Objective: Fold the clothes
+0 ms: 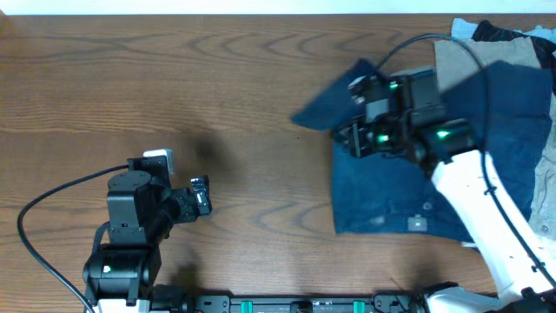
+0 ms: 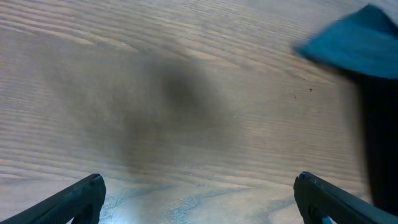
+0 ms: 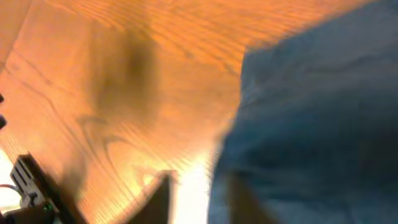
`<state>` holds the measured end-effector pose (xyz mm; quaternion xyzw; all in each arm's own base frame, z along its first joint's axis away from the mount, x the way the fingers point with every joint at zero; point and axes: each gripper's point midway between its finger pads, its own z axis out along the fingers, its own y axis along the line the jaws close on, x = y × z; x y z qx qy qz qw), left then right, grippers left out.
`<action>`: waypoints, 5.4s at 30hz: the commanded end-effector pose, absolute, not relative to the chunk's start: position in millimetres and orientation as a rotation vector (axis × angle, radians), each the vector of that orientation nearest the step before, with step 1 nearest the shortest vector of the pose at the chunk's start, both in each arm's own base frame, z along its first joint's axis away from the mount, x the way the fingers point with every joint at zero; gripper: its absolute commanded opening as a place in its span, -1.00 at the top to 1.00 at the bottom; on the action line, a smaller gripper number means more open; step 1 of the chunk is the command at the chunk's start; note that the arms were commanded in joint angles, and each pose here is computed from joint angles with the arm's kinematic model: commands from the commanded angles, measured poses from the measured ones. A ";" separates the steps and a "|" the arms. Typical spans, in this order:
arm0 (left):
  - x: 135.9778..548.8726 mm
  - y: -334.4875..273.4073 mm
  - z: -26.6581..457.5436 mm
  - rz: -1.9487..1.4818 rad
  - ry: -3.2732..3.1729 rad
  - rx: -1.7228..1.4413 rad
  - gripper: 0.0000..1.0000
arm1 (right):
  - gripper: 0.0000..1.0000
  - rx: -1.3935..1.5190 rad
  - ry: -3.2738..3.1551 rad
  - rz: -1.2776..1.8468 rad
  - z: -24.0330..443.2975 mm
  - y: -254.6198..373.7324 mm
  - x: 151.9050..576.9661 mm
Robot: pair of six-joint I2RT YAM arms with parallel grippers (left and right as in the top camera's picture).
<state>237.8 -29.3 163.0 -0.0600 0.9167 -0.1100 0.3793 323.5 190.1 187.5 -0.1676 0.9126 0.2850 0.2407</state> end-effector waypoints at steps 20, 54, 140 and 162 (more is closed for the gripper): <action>230.5 -87.4 145.2 -0.846 2.498 -0.402 -0.96 | -0.98 0.118 2.881 -0.021 131.3 42.5 297.2; 211.1 -113.3 34.6 -0.392 2.972 -0.191 -0.96 | -0.68 -0.408 3.049 0.294 42.1 162.1 214.8; 395.9 7.6 141.5 -0.556 2.418 -0.723 -0.06 | -0.46 0.198 2.823 -0.103 128.1 50.0 268.8; 183.3 -106.8 36.9 -0.629 3.226 -1.124 -0.96 | -0.64 0.255 2.787 -0.076 130.4 52.0 276.4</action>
